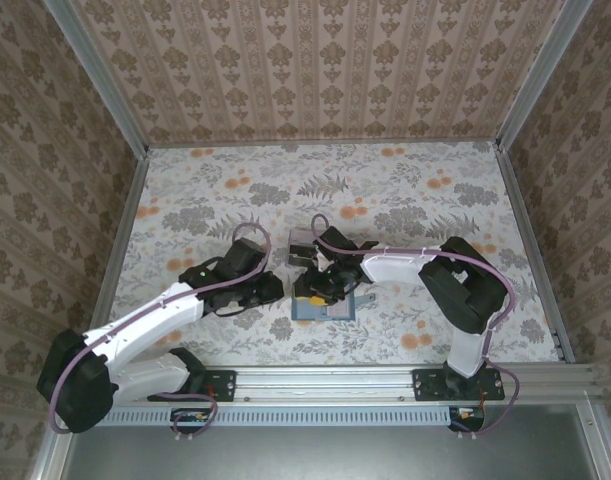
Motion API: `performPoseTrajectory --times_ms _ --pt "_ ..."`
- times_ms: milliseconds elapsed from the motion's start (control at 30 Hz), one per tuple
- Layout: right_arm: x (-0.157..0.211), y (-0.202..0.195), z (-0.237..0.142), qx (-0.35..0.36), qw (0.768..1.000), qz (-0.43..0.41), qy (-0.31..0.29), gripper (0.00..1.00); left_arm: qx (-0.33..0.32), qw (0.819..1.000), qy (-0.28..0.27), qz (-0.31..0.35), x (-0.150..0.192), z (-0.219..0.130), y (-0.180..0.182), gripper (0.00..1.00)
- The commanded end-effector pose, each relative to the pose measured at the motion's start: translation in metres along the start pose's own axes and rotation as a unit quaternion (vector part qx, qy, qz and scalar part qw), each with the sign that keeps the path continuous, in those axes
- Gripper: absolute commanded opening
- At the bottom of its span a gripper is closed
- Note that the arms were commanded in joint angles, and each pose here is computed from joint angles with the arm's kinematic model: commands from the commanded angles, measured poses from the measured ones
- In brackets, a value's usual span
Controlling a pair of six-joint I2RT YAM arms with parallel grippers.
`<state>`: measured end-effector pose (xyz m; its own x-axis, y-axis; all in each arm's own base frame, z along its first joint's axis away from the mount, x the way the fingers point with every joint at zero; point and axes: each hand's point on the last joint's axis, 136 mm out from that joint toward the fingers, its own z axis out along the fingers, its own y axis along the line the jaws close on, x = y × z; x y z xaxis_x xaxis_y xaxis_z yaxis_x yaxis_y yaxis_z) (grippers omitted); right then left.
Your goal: Take the credit cards out of the card holder
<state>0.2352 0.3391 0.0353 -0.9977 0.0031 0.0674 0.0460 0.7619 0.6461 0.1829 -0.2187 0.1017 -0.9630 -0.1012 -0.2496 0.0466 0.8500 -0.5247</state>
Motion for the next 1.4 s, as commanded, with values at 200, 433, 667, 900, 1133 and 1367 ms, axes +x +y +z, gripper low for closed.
performPoseTrajectory --times_ms 200,433,667,900,1133,1367 --pt "-0.001 0.013 -0.055 0.002 0.998 -0.020 -0.059 0.47 0.066 0.998 0.010 0.017 -0.006 0.021 -0.044 0.20" --pt "-0.002 -0.032 -0.083 0.054 0.994 0.012 -0.092 0.45 0.080 0.995 0.043 0.031 -0.010 0.042 -0.076 0.18" --pt "0.005 -0.062 -0.086 0.077 0.993 0.030 -0.088 0.42 0.093 0.991 0.091 0.044 -0.004 0.071 -0.107 0.17" --pt "0.009 -0.076 -0.078 0.091 0.992 0.034 -0.076 0.33 0.100 0.989 0.109 0.009 0.004 0.101 -0.095 0.16" --pt "0.007 -0.079 -0.074 0.095 0.992 0.035 -0.073 0.33 0.111 0.985 0.130 -0.013 0.010 0.115 -0.087 0.15" --pt "0.006 -0.082 -0.070 0.098 0.992 0.038 -0.070 0.34 0.064 0.988 0.137 -0.007 0.015 0.113 -0.066 0.14"
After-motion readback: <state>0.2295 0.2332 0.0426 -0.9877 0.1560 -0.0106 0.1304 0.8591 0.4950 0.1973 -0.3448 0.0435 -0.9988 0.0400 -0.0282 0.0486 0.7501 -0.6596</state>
